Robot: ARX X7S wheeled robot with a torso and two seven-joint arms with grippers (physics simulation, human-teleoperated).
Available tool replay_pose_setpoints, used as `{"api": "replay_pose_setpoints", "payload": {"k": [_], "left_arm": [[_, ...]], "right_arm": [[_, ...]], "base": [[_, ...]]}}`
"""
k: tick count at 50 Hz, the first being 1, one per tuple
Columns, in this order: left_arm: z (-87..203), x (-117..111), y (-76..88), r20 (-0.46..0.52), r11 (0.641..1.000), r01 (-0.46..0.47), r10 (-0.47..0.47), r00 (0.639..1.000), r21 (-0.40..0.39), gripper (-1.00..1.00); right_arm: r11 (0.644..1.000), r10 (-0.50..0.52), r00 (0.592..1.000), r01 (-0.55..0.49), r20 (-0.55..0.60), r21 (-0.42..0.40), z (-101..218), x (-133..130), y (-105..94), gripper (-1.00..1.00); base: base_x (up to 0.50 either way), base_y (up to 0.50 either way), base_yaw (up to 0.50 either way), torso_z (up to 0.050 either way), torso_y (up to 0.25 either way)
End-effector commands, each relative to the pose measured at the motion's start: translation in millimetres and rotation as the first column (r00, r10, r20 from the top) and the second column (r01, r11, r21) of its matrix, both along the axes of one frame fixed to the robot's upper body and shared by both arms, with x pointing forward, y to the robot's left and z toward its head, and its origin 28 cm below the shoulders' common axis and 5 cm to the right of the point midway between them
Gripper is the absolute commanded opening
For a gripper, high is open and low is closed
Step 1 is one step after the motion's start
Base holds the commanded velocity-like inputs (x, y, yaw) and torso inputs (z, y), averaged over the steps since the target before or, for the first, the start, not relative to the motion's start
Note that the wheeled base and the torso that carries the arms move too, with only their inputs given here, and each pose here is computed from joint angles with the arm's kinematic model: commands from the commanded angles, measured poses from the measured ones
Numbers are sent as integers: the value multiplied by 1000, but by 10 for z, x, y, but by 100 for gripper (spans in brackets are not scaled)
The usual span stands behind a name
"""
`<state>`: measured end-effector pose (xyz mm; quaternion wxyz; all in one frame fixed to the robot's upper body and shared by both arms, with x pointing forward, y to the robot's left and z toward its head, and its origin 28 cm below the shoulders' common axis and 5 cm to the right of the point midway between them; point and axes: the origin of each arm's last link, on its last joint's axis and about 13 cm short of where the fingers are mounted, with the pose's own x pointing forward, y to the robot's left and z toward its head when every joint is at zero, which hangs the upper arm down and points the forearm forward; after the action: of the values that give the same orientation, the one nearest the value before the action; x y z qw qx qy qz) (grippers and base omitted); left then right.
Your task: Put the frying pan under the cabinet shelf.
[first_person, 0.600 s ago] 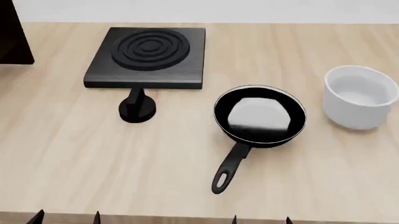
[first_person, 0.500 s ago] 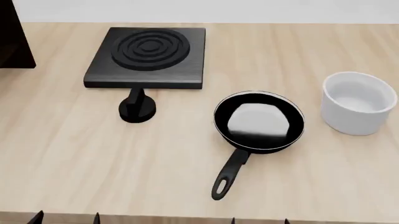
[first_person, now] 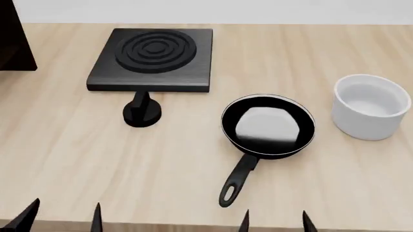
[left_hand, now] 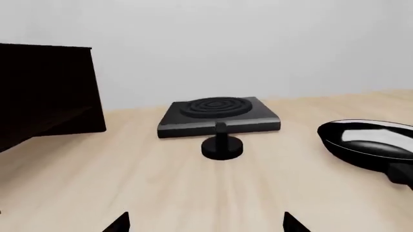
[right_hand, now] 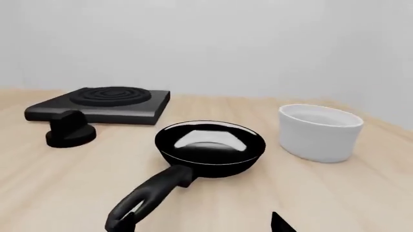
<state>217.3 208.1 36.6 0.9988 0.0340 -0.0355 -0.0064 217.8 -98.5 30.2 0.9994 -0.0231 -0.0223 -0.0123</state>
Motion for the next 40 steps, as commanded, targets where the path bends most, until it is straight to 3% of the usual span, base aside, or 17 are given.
{"api": "replay_pose_setpoints", "payload": {"k": [1,8,18,35,40], "left_arm": [[564,149,51,169,998,-4,-8,986,70,100],[1165,241,29,319,990,10,-56,946,143,100],[1720,168,46,434,978,-3,-89,896,207,100],[2065,16,142,519,970,-67,-66,852,233,100],[2034,14,161,536,968,-80,-61,842,236,100]], "right_arm": [[1000,-1,988,1,154,2,545,115,-54,100],[999,45,957,-49,287,8,1146,188,-54,100],[997,63,925,-77,374,22,1620,72,-88,100],[999,10,882,-32,471,39,1975,-57,-160,100],[999,-4,878,-21,478,47,1987,-76,-183,100]], "base": [[0,0,0,0,0],[0,0,0,0,0],[0,0,0,0,0],[0,0,0,0,0],[0,0,0,0,0]]}}
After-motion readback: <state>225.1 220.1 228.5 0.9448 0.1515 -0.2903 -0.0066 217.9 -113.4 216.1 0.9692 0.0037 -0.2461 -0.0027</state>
